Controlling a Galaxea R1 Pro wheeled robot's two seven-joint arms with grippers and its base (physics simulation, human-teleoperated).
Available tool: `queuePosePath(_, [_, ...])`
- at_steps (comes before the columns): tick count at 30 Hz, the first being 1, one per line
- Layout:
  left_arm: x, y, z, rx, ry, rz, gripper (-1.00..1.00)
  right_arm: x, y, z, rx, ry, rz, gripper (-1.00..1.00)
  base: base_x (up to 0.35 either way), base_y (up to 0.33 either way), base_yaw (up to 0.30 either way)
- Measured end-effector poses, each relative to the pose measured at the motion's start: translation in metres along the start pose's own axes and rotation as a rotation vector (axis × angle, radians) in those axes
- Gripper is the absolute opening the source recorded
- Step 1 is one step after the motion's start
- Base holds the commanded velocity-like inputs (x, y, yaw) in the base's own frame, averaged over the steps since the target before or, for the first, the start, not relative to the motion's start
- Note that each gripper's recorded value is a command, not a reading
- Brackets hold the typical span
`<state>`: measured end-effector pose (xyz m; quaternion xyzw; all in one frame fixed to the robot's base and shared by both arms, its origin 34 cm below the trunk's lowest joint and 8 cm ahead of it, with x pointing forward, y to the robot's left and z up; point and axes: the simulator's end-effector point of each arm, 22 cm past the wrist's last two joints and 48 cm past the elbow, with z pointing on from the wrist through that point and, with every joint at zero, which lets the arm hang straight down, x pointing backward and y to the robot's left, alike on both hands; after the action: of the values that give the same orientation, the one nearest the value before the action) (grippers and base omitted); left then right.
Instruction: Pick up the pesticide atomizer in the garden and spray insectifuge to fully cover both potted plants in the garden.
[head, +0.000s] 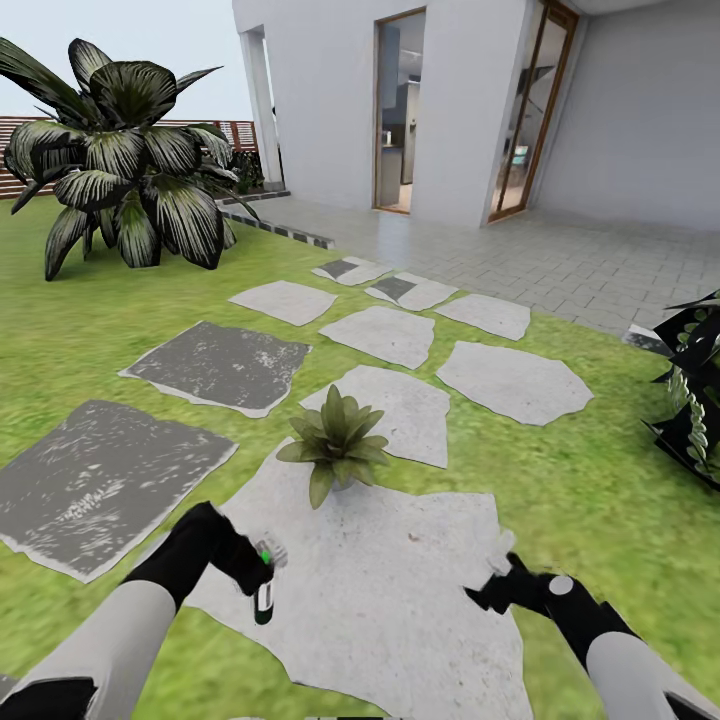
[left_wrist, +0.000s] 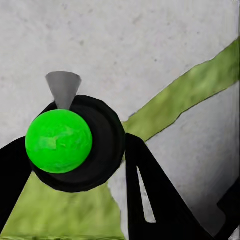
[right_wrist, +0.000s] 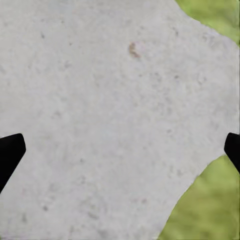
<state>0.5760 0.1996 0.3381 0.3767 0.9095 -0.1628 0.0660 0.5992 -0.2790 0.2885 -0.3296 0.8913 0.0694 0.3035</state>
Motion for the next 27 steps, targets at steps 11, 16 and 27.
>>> queuePosePath(11, [-0.002,-0.042,-0.013,0.193,0.073,-0.194,-1.0,0.134,-0.023,-0.029,0.501,0.174,0.295,1.0,0.0,0.0,0.0])
queuePosePath(16, [-0.02,-0.031,-0.031,0.172,0.092,-0.317,-1.0,0.151,-0.019,-0.036,0.557,0.17,0.424,1.0,0.0,0.0,0.0])
queuePosePath(27, [-0.04,-0.03,-0.042,0.084,0.135,-0.265,-1.0,0.177,-0.008,-0.046,0.586,0.183,0.519,1.0,0.134,-0.071,0.0])
